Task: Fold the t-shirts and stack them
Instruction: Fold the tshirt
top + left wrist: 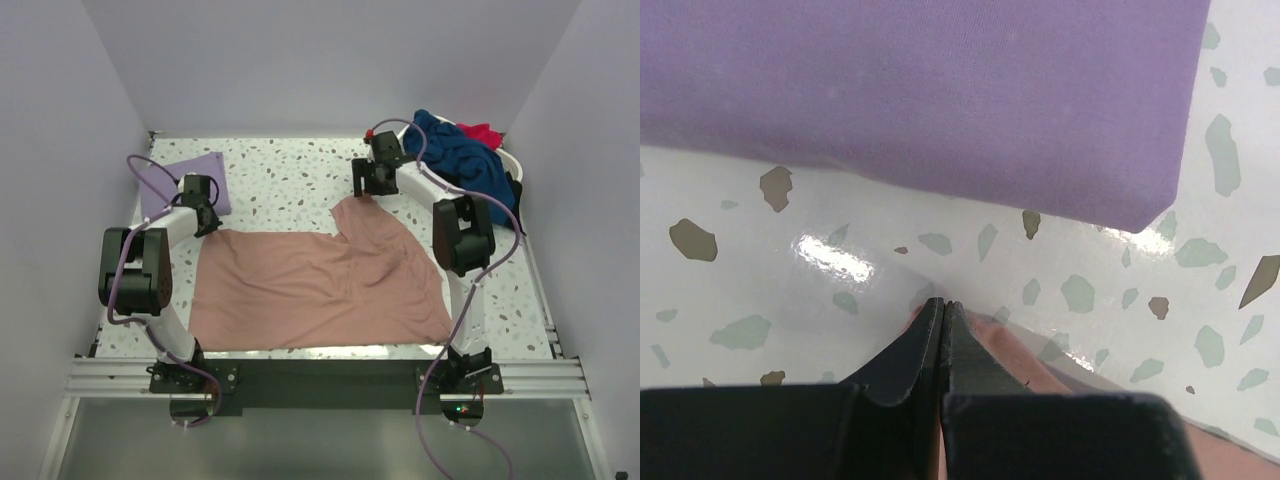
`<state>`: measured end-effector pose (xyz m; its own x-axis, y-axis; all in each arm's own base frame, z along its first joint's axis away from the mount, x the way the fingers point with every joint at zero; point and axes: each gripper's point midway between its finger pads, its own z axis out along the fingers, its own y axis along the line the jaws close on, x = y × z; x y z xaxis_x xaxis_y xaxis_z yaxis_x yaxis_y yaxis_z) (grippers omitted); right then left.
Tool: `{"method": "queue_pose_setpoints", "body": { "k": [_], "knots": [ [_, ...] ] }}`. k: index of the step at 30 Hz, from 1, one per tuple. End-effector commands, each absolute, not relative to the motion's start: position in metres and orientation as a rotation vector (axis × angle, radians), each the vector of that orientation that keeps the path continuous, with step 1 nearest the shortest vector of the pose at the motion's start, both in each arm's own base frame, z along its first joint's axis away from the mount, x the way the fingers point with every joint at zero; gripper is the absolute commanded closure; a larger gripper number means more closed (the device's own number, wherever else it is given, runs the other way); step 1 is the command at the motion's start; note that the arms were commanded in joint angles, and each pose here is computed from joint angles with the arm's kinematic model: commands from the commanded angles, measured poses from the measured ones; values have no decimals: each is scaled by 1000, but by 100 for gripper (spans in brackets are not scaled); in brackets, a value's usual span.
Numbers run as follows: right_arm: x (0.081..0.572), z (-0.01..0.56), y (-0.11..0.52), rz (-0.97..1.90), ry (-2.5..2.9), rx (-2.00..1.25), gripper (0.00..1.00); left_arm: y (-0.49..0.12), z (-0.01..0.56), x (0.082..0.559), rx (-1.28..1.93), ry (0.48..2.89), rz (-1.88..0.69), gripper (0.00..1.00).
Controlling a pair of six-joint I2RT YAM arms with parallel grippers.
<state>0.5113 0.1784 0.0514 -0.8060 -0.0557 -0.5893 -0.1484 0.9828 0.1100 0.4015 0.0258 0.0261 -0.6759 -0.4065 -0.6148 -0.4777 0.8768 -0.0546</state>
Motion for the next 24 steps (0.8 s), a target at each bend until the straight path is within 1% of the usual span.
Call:
{"method": "queue_pose_setpoints", "body": {
  "k": [1,5,6,8,9,11,14,15,17,24],
  "knots": [
    [537,64,180,211,2426,-129,26,26,53,417,-606,2331,108,100],
    [541,55,183,227,2436,-133,36,27,52,416,-605,2334,113,100],
    [542,56,185,231,2432,-133,41,27,52,416,-605,2336,112,100],
    [544,54,185,234,2428,-132,46,27,52,416,-603,2336,112,100],
    [542,53,190,271,2433,-147,51,26,52,417,-606,2336,109,100],
    [542,53,192,285,2432,-150,57,26,52,418,-606,2336,109,100],
    [540,57,194,309,2429,-164,76,26,51,419,-606,2337,110,100],
    [540,58,194,315,2426,-164,90,27,52,421,-603,2335,112,100],
    [539,68,195,321,2412,-171,100,28,52,420,-604,2338,121,100],
    [531,120,182,345,2328,-170,100,33,66,422,-619,2301,147,100]
  ]
}}
